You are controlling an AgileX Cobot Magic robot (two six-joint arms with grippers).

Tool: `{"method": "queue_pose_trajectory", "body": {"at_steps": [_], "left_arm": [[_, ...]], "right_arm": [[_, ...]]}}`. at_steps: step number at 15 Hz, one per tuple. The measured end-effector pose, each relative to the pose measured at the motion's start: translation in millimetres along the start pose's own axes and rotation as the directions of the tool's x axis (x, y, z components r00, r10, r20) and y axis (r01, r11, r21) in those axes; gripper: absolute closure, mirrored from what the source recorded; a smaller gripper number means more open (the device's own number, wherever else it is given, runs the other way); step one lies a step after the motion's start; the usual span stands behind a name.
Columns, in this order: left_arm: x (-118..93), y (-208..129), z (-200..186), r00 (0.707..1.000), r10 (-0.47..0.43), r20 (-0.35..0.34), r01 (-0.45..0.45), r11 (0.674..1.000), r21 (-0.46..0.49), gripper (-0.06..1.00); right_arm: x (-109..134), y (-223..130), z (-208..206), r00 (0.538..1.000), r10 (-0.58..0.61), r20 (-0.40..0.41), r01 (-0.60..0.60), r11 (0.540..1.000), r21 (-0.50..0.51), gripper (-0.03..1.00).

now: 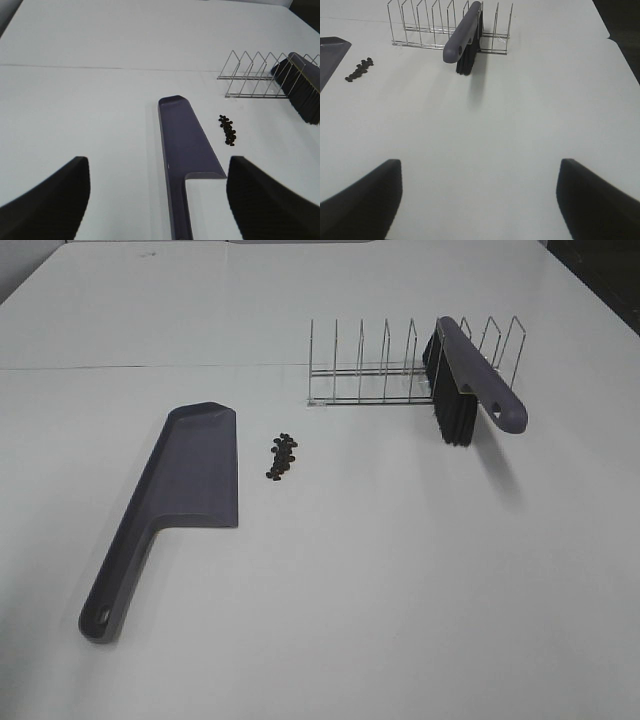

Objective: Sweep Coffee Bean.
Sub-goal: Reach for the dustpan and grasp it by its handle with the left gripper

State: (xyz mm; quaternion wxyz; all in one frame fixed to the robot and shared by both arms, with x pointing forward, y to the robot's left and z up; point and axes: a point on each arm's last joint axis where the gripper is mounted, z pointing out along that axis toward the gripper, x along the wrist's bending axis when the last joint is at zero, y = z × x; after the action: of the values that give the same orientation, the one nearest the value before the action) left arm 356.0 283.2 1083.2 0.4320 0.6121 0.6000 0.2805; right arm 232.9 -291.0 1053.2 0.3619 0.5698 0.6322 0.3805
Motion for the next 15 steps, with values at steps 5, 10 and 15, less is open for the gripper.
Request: {"method": "queue_pose_trajectory", "body": {"at_steps": [5,10,15], "left_arm": [[12.0,34.2,104.4,0.997,-0.074,-0.01,0.074,0.945,0.317,0.23],[-5.5,30.2,195.6,0.992,-0.123,0.042,0.069,0.777,0.626,0.23],[-34.4,-6.6,265.4,0.998,0.016,-0.06,0.039,0.581,0.813,0.17]], "right_arm": [[0.0,0.0,0.0,1.0,0.0,0.0,0.0,1.0,0.0,0.23],[0.0,0.0,0.0,1.0,0.0,0.0,0.0,1.0,0.0,0.23],[0.0,0.0,0.0,1.0,0.0,0.0,0.0,1.0,0.0,0.23]]}}
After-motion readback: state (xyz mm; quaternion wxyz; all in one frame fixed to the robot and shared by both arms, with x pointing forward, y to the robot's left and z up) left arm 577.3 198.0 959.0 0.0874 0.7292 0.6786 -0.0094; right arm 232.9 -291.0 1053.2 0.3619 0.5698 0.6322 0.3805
